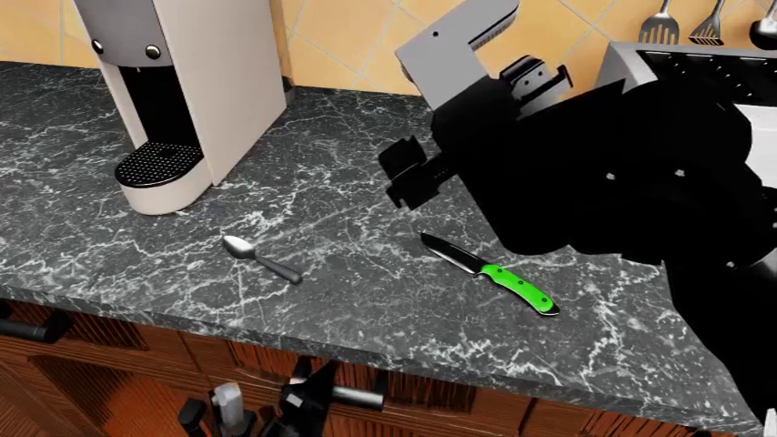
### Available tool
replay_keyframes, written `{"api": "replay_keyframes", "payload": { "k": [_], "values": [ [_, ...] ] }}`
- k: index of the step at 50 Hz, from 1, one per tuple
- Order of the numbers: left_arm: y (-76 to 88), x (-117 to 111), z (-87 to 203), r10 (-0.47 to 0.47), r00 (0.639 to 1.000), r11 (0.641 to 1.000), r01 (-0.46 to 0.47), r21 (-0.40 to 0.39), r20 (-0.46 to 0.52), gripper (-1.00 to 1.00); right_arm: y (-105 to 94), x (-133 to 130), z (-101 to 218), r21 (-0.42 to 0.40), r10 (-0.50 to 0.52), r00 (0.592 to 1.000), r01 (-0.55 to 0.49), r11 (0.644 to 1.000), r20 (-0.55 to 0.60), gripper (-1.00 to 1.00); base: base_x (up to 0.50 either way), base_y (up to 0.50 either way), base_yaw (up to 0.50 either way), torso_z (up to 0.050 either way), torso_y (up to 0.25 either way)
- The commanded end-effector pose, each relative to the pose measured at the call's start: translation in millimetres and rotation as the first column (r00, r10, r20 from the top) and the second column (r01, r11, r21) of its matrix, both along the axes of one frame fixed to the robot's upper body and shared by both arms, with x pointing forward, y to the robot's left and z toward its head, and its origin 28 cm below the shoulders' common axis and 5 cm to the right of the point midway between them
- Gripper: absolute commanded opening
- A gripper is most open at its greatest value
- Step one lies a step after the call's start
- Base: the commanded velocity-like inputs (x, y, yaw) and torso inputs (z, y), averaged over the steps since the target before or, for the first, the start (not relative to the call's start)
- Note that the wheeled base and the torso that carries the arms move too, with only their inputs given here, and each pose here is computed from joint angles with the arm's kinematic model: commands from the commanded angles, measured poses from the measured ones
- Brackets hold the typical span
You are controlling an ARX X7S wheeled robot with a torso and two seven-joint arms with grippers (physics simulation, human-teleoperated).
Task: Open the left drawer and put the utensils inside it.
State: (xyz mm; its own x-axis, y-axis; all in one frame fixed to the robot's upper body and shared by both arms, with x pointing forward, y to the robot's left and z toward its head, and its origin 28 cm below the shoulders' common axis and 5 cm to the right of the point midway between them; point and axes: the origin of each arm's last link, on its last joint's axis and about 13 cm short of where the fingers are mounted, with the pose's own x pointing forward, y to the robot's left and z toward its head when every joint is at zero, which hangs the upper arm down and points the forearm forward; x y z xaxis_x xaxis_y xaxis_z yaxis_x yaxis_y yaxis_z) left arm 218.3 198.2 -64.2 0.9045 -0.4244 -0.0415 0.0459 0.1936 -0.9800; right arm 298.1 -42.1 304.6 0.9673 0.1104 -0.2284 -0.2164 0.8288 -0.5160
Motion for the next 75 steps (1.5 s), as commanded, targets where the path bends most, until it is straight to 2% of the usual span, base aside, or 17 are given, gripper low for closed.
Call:
{"api": "replay_keyframes", "payload": {
  "k": [1,5,10,20,27,32,39,41,42,43,52,62,66,69,75],
  "values": [
    [2.1,-5.8,4.5,0.013,1.000,1.000,-0.014,-0.028,-0.007,-1.00,-0.1,0.9,0.2,-0.003,-0.009,1.000,0.009,1.000,0.002,1.00,0.00,0.00,0.00,0.000,0.000],
    [9.2,-34.9,2.2,0.065,0.998,0.994,-0.064,-0.092,0.014,-1.00,-2.3,2.1,-1.5,-0.001,-0.016,1.000,0.016,1.000,-0.004,1.00,0.00,0.00,0.00,0.000,0.000],
    [15.9,-69.4,-0.3,0.127,0.992,0.986,-0.125,-0.110,0.011,-1.00,-3.3,-0.1,-0.1,0.000,-0.020,1.000,0.020,1.000,0.000,1.00,0.00,0.00,0.00,0.000,0.000],
    [12.1,-109.5,0.1,0.141,0.990,0.980,-0.136,-0.144,0.026,-1.00,-5.0,1.9,-2.3,0.006,-0.028,1.000,0.028,1.000,-0.005,1.00,0.00,0.00,0.00,0.000,0.000],
    [10.8,-171.8,-1.4,0.185,0.982,0.973,-0.176,-0.150,0.045,-1.00,-7.3,1.5,-3.0,0.016,-0.039,0.999,0.039,0.999,-0.003,1.00,0.00,0.00,0.00,0.000,0.000],
    [14.0,-206.2,-6.7,0.225,0.973,0.962,-0.215,-0.168,0.045,-1.00,-7.7,1.6,-2.5,0.017,-0.041,0.999,0.041,0.999,-0.002,1.00,0.00,0.00,0.00,0.000,0.000],
    [11.0,-241.0,-22.3,0.248,0.968,0.956,-0.238,-0.171,0.041,-1.00,-8.2,2.7,-3.5,0.018,-0.048,0.999,0.048,0.999,-0.005,1.00,0.00,0.00,0.00,0.000,0.000],
    [11.0,-241.0,-22.4,0.248,0.968,0.956,-0.238,-0.171,0.041,-1.00,-8.2,2.6,-3.5,0.018,-0.048,0.999,0.048,0.999,-0.005,1.00,0.00,0.00,0.00,0.000,0.000],
    [10.2,-256.8,-26.3,0.262,0.964,0.952,-0.250,-0.177,0.049,-1.00,-8.4,2.9,-1.8,0.021,-0.049,0.999,0.050,0.999,-0.005,1.00,0.00,0.00,0.00,0.000,0.000],
    [10.1,-262.7,-28.1,0.268,0.962,0.950,-0.255,-0.179,0.053,-1.00,-8.4,2.7,-2.0,0.022,-0.049,0.999,0.050,0.999,-0.005,1.00,0.00,0.00,0.00,0.000,0.000],
    [10.3,-290.2,-34.3,0.345,0.934,0.921,-0.319,-0.222,0.089,-1.00,-8.3,2.4,-1.6,0.022,-0.053,0.999,0.053,0.998,-0.006,1.00,0.00,0.00,0.00,0.000,0.000],
    [4.8,-316.0,-38.4,0.378,0.919,0.907,-0.344,-0.245,0.112,-1.00,-9.1,3.0,-5.3,0.016,-0.059,0.998,0.059,0.998,-0.015,1.00,0.00,0.00,0.00,0.000,0.000],
    [7.4,-335.5,-31.4,0.447,0.880,0.877,-0.394,-0.276,0.163,-1.00,-10.0,2.5,-6.6,0.016,-0.060,0.998,0.061,0.998,-0.017,1.00,0.00,0.00,0.00,0.000,0.000],
    [9.4,-340.2,-25.4,0.496,0.848,0.851,-0.433,-0.296,0.187,-1.00,-10.0,2.8,-6.9,0.017,-0.061,0.998,0.061,0.998,-0.018,1.00,0.00,0.00,0.00,0.000,0.000],
    [8.9,-340.0,-24.3,0.503,0.843,0.847,-0.436,-0.303,0.192,-1.00,-9.5,4.3,-7.7,0.016,-0.062,0.998,0.062,0.998,-0.019,1.00,0.00,0.00,0.00,0.000,0.000]
  ]
}}
